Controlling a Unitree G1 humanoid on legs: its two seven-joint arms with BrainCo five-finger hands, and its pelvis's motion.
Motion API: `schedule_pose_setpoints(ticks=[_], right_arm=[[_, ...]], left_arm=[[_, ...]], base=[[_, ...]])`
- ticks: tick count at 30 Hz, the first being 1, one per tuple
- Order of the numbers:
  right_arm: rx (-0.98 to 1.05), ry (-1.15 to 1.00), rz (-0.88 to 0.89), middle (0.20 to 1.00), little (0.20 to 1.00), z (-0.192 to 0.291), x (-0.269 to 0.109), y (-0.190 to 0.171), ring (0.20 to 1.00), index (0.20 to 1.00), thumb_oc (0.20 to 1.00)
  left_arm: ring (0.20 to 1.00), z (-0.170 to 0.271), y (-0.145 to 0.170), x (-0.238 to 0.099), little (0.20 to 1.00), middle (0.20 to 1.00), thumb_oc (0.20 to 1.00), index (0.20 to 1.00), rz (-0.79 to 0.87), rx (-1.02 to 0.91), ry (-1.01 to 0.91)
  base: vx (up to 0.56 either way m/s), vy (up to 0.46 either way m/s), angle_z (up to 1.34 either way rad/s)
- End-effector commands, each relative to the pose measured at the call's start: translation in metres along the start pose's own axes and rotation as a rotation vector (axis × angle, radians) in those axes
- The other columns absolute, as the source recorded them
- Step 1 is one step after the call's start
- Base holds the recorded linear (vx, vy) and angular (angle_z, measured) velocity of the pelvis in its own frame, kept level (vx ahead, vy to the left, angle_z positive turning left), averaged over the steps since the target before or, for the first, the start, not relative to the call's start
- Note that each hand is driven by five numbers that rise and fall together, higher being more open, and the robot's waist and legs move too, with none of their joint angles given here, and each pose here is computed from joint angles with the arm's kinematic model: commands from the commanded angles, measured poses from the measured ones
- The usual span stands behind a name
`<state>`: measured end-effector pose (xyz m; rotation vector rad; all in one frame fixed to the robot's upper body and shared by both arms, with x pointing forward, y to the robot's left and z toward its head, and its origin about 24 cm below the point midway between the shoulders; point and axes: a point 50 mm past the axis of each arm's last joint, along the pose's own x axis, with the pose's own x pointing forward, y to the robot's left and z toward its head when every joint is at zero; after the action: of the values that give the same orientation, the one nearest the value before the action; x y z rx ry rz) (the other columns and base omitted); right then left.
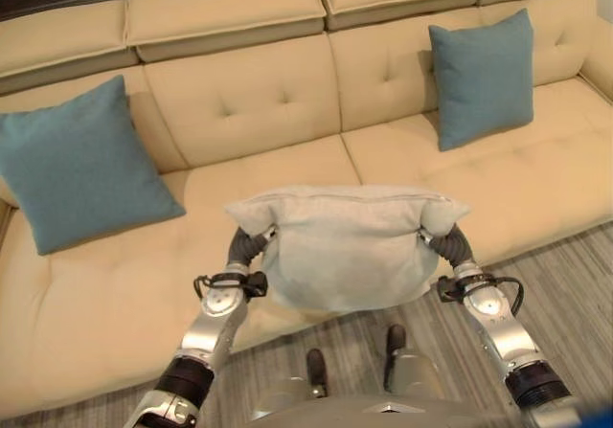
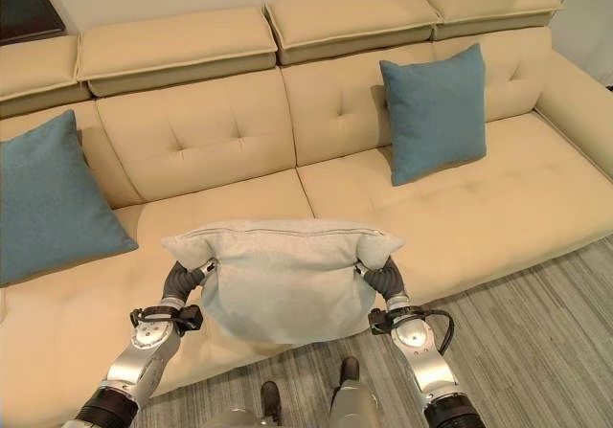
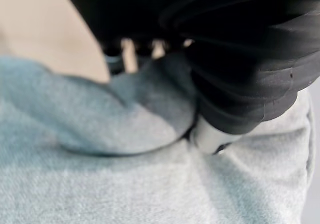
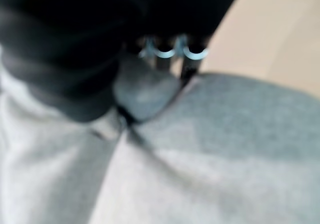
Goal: Pick up all the scattered cushions and arrange them neatly on the sofa.
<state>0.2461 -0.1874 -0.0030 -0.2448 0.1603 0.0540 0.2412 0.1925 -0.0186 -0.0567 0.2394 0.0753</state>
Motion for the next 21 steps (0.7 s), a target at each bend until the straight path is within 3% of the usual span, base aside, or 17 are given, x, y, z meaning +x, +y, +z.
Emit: schedule_pose_setpoints(ticks=[1, 21], right_arm=[[0.029, -0.234, -0.018, 0.200, 0.200, 0.047, 0.012, -0.004, 0.200, 0.200, 0.200], [-0.015, -0.309, -0.052, 0.200, 0.200, 0.068, 0.020, -0.013, 0.200, 0.200, 0.200]], left_arm=[[0.200, 0.040, -0.021, 0.003, 0.200, 0.200, 0.200, 0.200, -0.091, -0.040, -0.217], [0.200, 0.067, -0.034, 0.018, 0.200, 0.200, 0.200, 0.200, -0.084, -0.072, -0.297]], base=[[0.09, -0.068, 0.07], [0.04, -0.068, 0.20]])
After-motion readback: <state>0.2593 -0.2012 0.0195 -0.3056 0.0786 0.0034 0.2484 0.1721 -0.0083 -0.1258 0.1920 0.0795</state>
